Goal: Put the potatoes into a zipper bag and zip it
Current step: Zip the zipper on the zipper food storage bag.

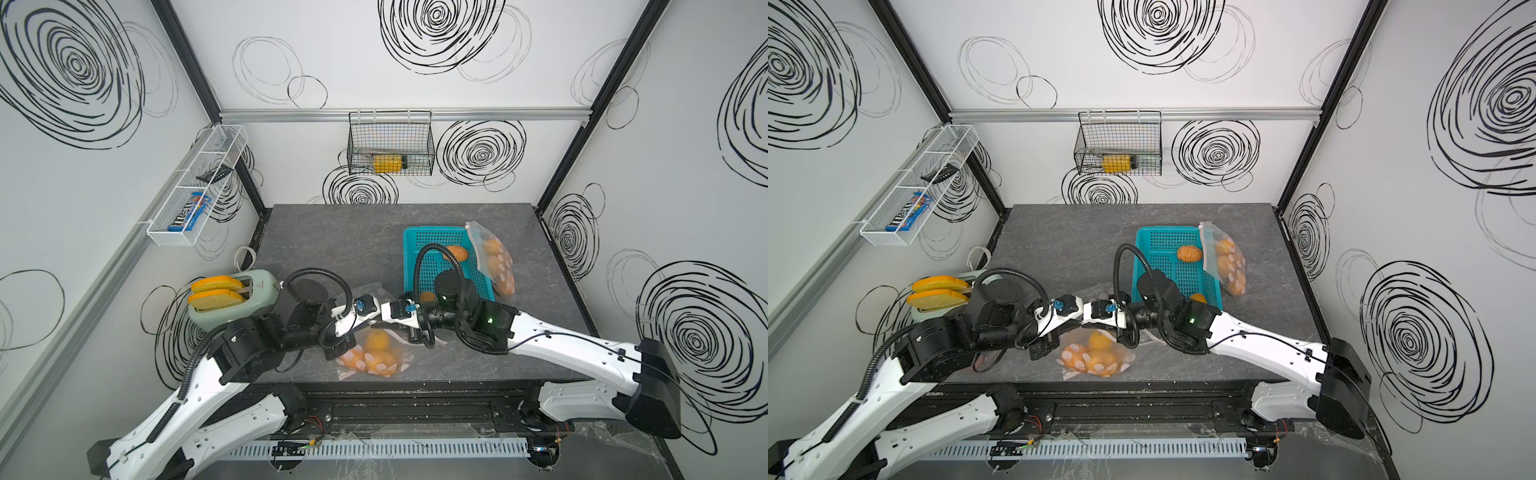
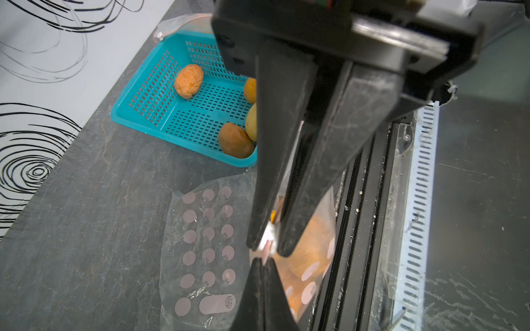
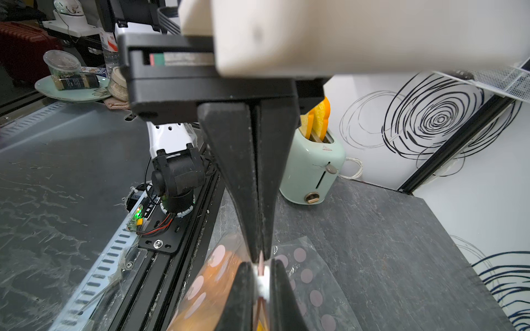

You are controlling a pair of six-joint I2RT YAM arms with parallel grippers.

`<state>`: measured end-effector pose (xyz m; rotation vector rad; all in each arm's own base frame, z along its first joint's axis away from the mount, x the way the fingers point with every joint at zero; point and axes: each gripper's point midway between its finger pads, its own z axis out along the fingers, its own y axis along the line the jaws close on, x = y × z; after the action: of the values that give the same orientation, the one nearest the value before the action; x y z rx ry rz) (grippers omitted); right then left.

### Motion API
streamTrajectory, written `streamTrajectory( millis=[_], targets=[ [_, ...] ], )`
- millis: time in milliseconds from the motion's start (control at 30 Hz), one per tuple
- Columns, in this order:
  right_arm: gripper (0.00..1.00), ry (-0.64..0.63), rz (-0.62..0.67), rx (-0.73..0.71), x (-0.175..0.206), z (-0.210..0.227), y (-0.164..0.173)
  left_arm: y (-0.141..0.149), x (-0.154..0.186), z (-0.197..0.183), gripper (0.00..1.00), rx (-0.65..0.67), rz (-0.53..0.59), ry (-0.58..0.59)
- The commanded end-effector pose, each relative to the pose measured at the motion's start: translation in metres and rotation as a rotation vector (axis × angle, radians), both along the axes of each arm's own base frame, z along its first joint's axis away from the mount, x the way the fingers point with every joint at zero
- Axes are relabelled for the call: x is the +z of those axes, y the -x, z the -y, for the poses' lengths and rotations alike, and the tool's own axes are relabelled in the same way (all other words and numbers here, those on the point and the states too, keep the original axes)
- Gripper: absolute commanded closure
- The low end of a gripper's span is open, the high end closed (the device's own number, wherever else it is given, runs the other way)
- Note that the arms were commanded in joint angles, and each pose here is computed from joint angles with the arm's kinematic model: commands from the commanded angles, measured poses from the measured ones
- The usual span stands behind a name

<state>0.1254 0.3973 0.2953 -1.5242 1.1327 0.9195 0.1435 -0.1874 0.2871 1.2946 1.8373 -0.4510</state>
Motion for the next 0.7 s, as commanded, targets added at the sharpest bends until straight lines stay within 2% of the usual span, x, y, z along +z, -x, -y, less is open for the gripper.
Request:
streamTrajectory(
  millis=[0, 367, 567, 600, 667],
  targets=[
    [1.0, -0.015, 0.03, 0.025, 0.019, 0.001, 0.011, -0.014, 0.04, -0.002, 1.0, 0.067, 0.127, 0.122],
    [1.0, 0.001, 0.043, -0.01, 0.019, 0.016, 0.015, -0.015, 0.061, -0.019, 1.0, 0.145, 0.195, 0.169],
    [1.0, -0.013, 0.047, -0.026, 0.018, 0.021, 0.015, -0.005, 0.05, -0.008, 1.0, 0.065, 0.161, 0.183],
    [1.0, -0.017, 0.046, -0.027, 0.019, 0.021, 0.015, -0.001, 0.048, -0.004, 0.98, 0.037, 0.152, 0.199],
    [1.0, -0.016, 0.043, -0.018, 0.018, 0.021, 0.016, 0.011, 0.046, 0.006, 0.79, -0.041, 0.135, 0.247]
  ],
)
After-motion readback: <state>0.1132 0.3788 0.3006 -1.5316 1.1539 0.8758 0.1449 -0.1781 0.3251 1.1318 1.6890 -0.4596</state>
